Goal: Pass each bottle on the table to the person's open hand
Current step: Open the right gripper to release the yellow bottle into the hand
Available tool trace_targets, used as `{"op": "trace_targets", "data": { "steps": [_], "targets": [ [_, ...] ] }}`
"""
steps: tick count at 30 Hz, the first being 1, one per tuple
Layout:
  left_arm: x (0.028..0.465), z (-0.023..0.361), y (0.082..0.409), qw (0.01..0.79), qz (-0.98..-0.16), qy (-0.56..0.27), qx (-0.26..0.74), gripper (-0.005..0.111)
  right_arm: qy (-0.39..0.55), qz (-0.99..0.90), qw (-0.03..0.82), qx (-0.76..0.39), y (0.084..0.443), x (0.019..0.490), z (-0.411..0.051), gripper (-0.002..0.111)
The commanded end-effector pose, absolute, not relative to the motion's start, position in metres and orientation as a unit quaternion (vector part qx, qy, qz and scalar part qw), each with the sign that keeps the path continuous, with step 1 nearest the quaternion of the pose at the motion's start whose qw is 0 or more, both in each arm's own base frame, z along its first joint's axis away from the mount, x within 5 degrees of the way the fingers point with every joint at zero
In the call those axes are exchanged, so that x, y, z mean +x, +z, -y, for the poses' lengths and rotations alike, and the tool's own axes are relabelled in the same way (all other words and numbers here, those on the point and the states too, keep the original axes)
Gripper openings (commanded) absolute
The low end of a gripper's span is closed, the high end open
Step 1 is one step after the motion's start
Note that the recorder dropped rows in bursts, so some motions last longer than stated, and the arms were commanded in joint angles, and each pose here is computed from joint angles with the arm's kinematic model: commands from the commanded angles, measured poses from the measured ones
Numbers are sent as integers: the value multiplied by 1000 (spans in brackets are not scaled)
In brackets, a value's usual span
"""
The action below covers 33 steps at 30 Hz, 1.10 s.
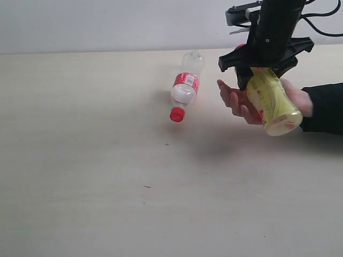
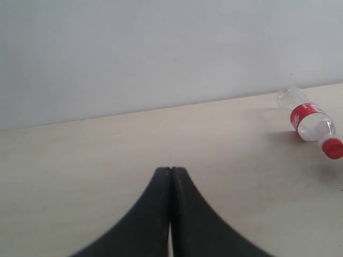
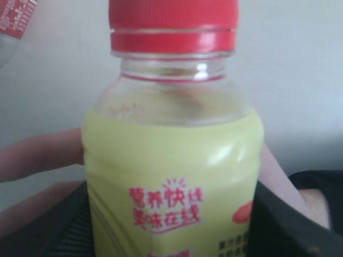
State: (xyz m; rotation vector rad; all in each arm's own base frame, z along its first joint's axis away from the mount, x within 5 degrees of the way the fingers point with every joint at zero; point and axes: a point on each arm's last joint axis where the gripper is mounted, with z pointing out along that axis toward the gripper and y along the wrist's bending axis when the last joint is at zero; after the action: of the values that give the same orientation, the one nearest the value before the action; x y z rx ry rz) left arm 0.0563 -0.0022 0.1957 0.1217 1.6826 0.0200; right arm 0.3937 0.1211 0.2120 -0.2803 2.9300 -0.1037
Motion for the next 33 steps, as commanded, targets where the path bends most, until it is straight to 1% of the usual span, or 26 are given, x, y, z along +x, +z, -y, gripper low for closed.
{"op": "trace_targets", "data": {
  "steps": [1,4,7,10,15,18,22,24,26,30,33],
  "targets": [
    [56,2,196,669,-741,11,54,0,-53,-988,101,-101,206,399,-116,0],
    [56,2,196,669,-741,11,54,0,-49,-987,113,-101,207,401,-117,1],
    [56,2,196,669,-741,11,54,0,-48,-987,116,-101,207,402,-117,10],
    [56,2,196,669,-741,11,54,0,-47,-987,114,-100,207,401,-117,24],
    [56,2,196,669,-741,11,54,0,-45,-988,112,-99,207,401,-117,50],
    [56,2,196,669,-741,11,54,0,-43,-988,112,-98,206,401,-118,62],
    [56,2,196,669,-741,11,54,0,-44,-988,112,-98,206,401,-118,75],
    [56,2,196,669,-741,11,54,0,-44,-988,112,-98,206,401,-118,78],
    [56,2,196,669,-741,11,54,0,-44,-988,112,-98,206,401,-118,79],
    [56,2,196,669,-741,11,54,0,-45,-988,112,-98,207,401,-118,80],
    [56,2,196,669,-741,11,54,0,-44,-987,120,-98,213,400,-117,80]
  ]
}}
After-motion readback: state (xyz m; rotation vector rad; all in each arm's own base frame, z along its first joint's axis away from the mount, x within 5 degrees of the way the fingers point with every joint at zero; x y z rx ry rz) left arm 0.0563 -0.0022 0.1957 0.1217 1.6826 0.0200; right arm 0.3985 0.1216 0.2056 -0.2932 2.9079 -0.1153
